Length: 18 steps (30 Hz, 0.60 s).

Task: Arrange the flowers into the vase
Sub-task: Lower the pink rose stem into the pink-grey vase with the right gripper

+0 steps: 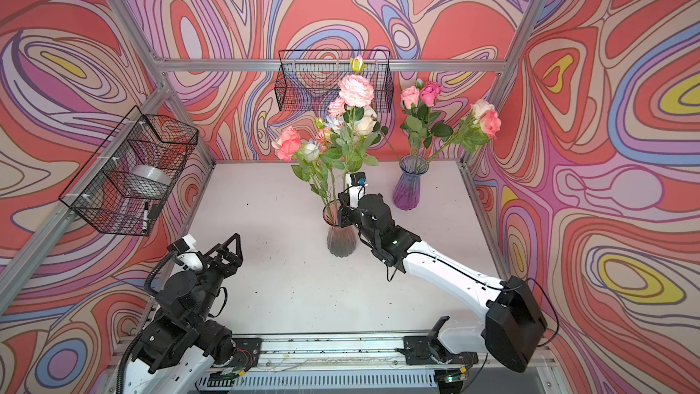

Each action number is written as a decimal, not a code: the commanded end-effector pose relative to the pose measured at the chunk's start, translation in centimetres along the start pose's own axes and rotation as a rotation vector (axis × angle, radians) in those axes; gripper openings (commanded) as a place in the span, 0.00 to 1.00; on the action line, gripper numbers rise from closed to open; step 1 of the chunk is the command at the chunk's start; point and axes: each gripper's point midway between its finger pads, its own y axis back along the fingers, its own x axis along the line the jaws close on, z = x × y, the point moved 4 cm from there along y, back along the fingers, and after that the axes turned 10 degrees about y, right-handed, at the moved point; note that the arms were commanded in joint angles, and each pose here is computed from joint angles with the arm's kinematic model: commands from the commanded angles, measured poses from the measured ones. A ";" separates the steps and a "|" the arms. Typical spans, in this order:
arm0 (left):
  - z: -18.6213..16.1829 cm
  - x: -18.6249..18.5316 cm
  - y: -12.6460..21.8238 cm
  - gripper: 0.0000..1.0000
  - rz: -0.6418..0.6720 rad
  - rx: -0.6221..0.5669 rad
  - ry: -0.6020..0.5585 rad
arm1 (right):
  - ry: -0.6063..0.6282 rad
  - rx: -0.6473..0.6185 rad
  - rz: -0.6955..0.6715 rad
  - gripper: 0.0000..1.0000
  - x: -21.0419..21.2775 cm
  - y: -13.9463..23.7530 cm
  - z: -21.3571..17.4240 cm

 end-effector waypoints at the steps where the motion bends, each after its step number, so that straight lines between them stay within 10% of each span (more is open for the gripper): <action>1: -0.2 -0.2 -0.2 0.77 -0.012 0.004 0.015 | 0.000 -0.008 -0.017 0.08 -0.3 0.2 -0.3; 18: -0.5 -0.3 -0.6 0.77 -0.017 0.016 0.021 | 0.005 0.092 -0.002 0.33 -0.1 1.9 0.8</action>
